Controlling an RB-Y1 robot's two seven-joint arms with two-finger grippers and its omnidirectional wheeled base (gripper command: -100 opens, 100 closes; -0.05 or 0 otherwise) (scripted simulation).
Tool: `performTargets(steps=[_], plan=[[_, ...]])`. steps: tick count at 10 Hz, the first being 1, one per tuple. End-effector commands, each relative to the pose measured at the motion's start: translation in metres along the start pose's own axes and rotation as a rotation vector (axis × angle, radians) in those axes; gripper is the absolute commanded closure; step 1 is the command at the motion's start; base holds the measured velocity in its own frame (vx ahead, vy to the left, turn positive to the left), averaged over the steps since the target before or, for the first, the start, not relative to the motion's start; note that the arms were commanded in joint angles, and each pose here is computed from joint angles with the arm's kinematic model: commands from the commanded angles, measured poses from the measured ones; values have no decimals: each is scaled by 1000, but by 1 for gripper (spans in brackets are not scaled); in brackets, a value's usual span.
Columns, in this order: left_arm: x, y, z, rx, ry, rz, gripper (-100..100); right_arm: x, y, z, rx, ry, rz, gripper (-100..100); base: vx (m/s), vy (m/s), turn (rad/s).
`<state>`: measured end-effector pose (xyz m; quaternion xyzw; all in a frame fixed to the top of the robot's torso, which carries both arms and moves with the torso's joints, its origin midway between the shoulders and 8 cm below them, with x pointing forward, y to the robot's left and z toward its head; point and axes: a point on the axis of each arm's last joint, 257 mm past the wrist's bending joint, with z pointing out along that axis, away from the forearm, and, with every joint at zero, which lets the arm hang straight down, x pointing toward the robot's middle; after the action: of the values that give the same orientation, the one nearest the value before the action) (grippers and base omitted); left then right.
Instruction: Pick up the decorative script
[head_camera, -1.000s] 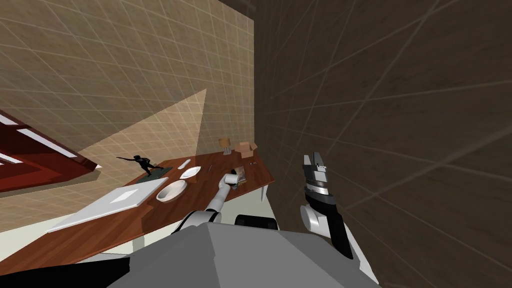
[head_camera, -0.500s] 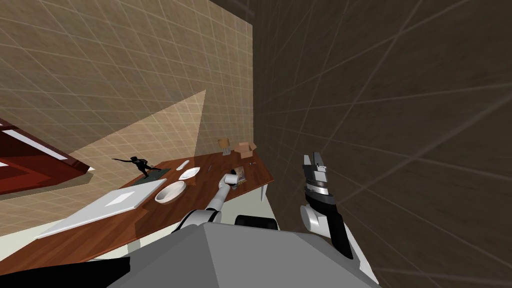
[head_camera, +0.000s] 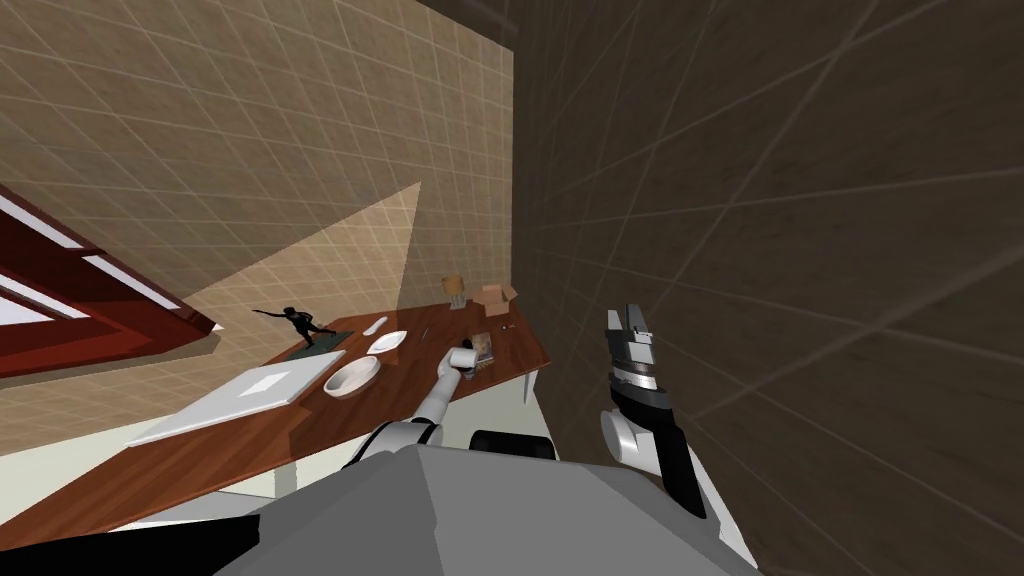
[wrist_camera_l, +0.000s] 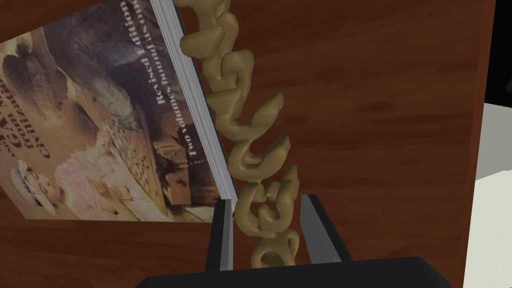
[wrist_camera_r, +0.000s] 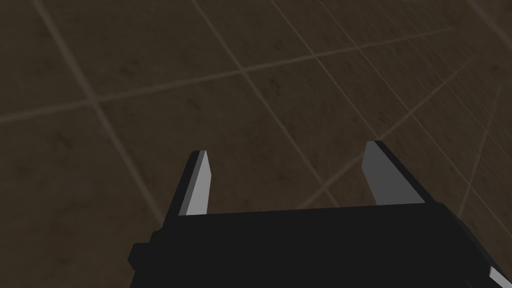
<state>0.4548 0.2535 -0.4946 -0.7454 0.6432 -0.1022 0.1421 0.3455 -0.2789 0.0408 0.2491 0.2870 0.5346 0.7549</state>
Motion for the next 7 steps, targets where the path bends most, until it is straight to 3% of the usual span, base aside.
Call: performTargets(steps=[1,5,6,7], plan=[[9,-1,-6,0,12,35,100,0,0,0,0,0,0,0,44,-41,232],[27,-2,-19,2,37,101,100,0,0,0,0,0,0,0,37,-41,158],[24,-3,-16,3,32,85,100,0,0,0,0,0,0,0,20,-19,48],[24,-3,-17,2,33,89,0,0,0,0,0,0,0,0,0,0,0]])
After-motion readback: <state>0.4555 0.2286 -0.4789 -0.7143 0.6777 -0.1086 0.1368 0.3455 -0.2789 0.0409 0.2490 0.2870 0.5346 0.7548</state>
